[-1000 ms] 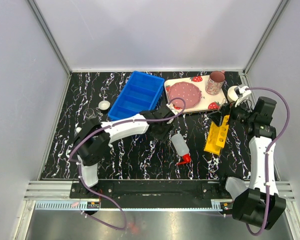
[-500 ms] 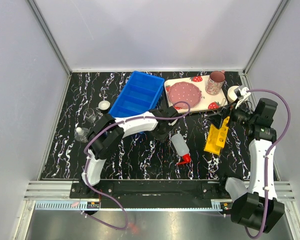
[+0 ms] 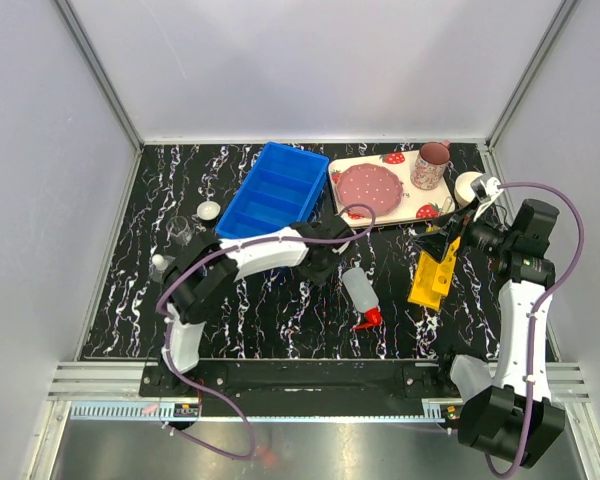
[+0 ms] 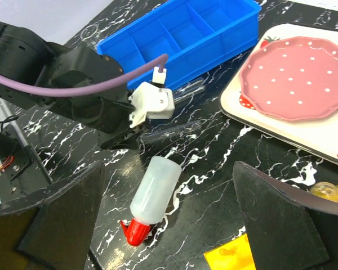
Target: Organize the chemistry lab equipment
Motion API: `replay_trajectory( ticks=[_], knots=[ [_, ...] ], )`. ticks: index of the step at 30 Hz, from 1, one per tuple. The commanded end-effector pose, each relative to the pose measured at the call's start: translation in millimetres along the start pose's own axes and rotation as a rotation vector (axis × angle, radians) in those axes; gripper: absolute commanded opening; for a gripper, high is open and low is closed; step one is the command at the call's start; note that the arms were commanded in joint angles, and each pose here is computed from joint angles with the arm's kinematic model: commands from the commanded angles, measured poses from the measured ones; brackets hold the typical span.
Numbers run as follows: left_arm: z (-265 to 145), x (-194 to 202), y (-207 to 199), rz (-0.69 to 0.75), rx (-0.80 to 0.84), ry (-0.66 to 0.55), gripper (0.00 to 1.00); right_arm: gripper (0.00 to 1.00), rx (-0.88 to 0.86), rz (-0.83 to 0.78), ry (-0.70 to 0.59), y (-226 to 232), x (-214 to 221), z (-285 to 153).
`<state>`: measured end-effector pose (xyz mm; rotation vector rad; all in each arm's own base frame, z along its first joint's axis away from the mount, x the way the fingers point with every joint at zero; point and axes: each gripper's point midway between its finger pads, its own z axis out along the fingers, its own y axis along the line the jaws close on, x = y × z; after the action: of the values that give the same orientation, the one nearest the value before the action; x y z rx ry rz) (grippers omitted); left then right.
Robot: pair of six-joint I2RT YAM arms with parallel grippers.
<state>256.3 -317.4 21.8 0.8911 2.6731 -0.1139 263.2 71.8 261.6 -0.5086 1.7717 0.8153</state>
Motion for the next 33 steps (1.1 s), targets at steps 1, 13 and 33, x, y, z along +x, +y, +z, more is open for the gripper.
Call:
replay_trajectory(
  ticks=[1, 13, 33],
  knots=[
    [-55.2, -28.7, -2.2, -0.045, 0.037, -0.220, 0.20, 1.00, -0.093, -0.014, -0.012, 15.4, -1.8, -0.9],
    [-144.2, -25.3, -41.3, -0.059, 0.264, -0.634, 0.20, 1.00, -0.267, 0.044, 0.264, 54.1, 12.4, 0.0],
    [-192.0, -17.0, -129.5, 0.005, 0.511, -0.781, 0.19, 0.88, -0.303, 0.367, 0.491, 88.4, 30.0, 40.5]
  ],
)
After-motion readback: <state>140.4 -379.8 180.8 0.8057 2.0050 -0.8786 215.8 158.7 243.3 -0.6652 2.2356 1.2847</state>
